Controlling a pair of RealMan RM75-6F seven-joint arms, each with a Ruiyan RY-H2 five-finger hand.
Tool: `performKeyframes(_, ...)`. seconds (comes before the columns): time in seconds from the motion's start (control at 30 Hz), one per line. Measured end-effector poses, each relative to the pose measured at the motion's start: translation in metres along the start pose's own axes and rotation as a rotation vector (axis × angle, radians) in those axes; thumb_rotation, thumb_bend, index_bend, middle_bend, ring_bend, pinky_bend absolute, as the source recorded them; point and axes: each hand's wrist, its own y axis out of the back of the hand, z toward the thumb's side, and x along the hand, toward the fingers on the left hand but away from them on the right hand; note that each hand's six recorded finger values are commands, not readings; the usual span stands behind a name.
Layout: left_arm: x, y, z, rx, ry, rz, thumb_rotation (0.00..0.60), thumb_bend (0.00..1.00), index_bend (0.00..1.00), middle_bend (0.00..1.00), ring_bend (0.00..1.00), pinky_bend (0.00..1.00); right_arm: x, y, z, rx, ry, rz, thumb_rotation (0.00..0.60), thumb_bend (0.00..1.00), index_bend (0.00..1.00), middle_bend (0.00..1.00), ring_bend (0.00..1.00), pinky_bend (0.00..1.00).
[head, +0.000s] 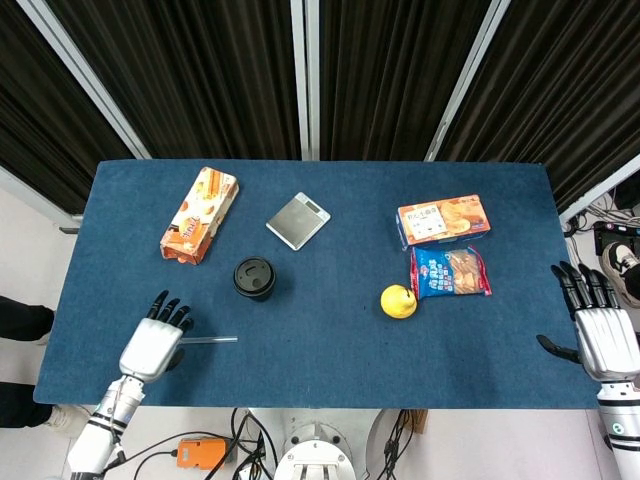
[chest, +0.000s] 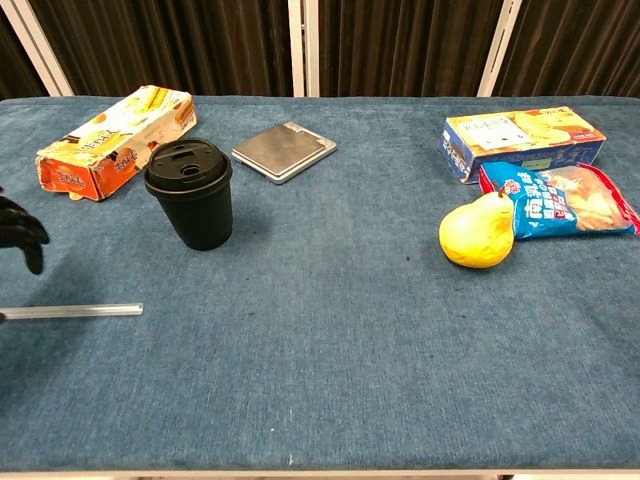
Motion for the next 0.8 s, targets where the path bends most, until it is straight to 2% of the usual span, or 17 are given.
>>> performKeyframes(0.43, 0.018, -0.008, 0.02, -0.027, 0.017, -0.062, 0.6, 0.26, 0.41, 0.22, 0.11, 0.0, -0.002, -0.006, -0.002, -0.006, -0.007, 0.017, 0.6, 0.2, 0.03, 0.12, 0.0, 0.11)
performKeyframes(0.8, 0.023, -0.018, 0.028, -0.028, 0.014, -0.078, 0.6, 0.27, 0.44, 0.22, 0.1, 0.0, -0.004, -0.009, -0.003, -0.011, -0.007, 0.028, 0.6, 0.2, 0.03, 0.12, 0.0, 0.11)
